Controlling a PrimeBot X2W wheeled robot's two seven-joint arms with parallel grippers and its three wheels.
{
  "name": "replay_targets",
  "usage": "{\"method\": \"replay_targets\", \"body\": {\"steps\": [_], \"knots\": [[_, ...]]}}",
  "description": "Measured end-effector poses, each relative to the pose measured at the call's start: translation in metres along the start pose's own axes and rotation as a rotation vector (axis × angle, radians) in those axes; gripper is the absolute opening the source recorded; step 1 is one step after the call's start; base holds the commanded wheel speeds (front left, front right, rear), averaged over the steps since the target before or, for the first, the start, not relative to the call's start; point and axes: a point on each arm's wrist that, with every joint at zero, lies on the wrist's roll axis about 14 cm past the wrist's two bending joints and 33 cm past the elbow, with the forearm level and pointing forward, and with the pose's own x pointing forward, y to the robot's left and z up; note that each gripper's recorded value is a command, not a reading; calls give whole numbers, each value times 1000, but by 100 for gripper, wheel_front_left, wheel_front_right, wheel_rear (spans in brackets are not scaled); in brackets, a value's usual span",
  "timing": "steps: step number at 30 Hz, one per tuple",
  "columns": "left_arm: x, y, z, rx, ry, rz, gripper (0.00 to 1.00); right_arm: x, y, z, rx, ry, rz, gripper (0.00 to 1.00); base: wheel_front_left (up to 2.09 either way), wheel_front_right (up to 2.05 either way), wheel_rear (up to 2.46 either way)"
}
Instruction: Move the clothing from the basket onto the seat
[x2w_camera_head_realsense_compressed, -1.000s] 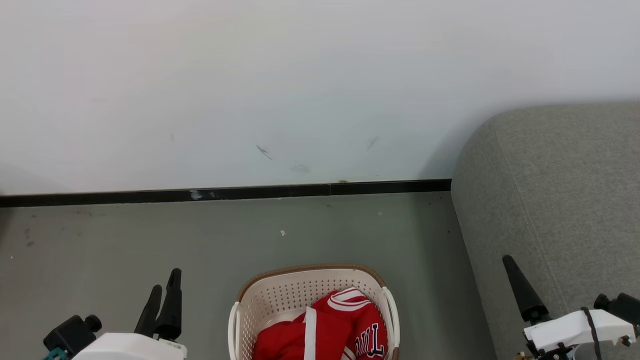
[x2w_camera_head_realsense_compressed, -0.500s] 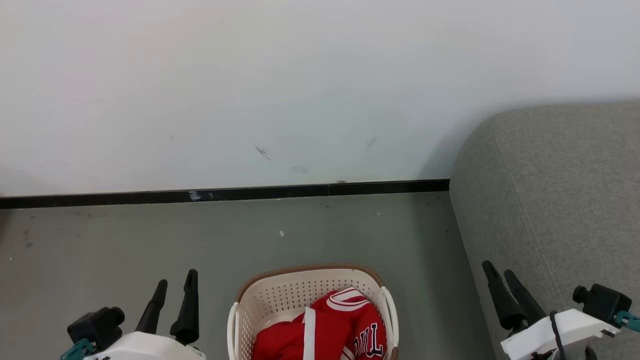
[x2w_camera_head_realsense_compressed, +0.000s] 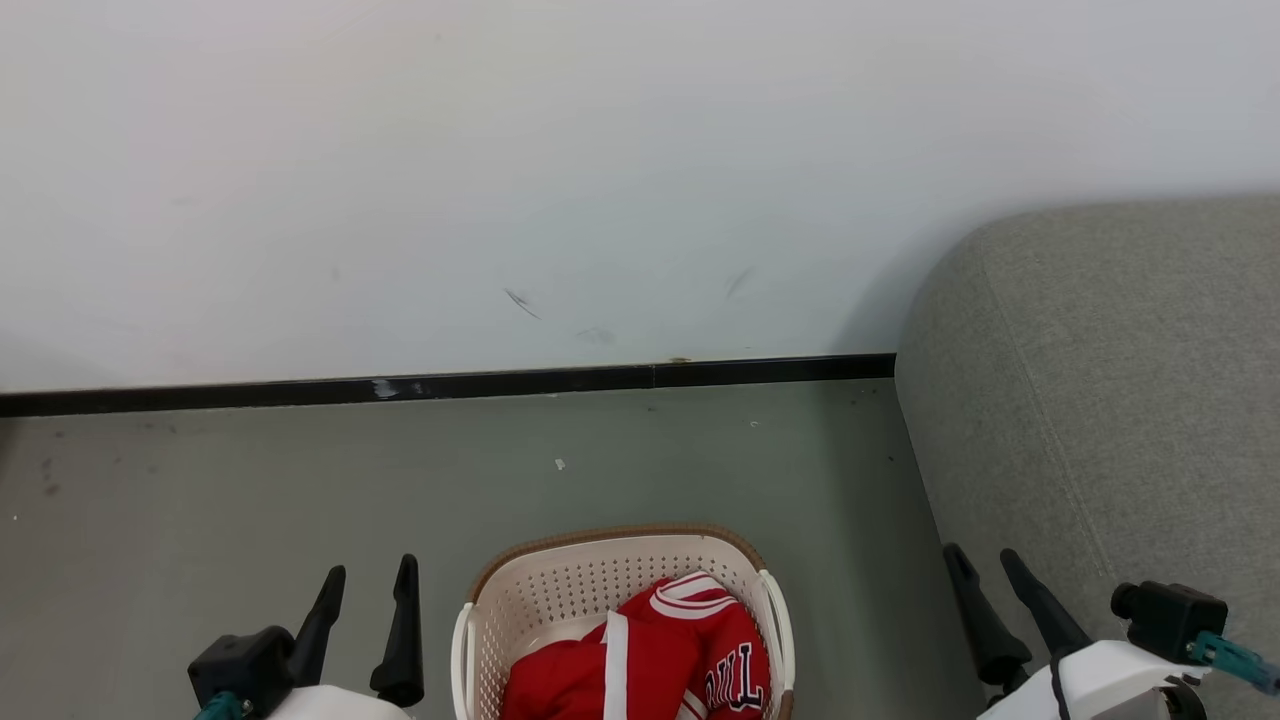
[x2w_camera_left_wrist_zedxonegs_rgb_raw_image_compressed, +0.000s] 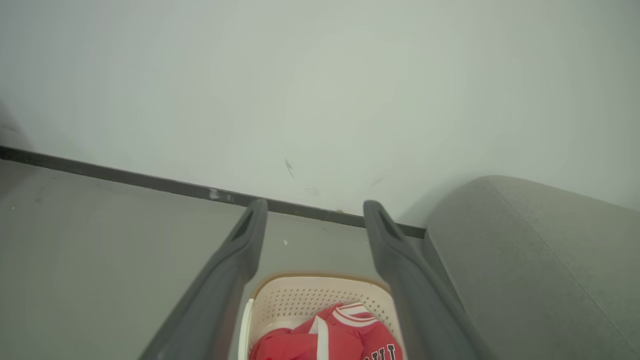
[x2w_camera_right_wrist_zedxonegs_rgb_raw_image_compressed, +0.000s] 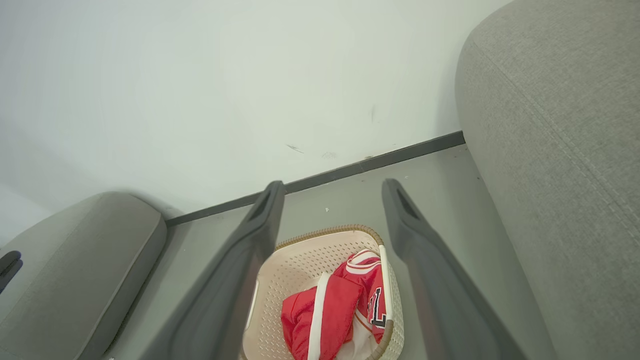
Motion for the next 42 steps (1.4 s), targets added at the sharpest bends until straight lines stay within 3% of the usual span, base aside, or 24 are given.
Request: {"method": "replay_targets", "body": {"steps": [29, 42], "knots": [[-5, -14, -3, 391, -93, -26, 100, -6, 18, -6, -436, -25, 92, 100, 0, 0, 0], [-5, -12, -4, 393, -91, -17, 100, -5, 19, -5, -444, -30, 93, 100, 0, 0, 0]]}}
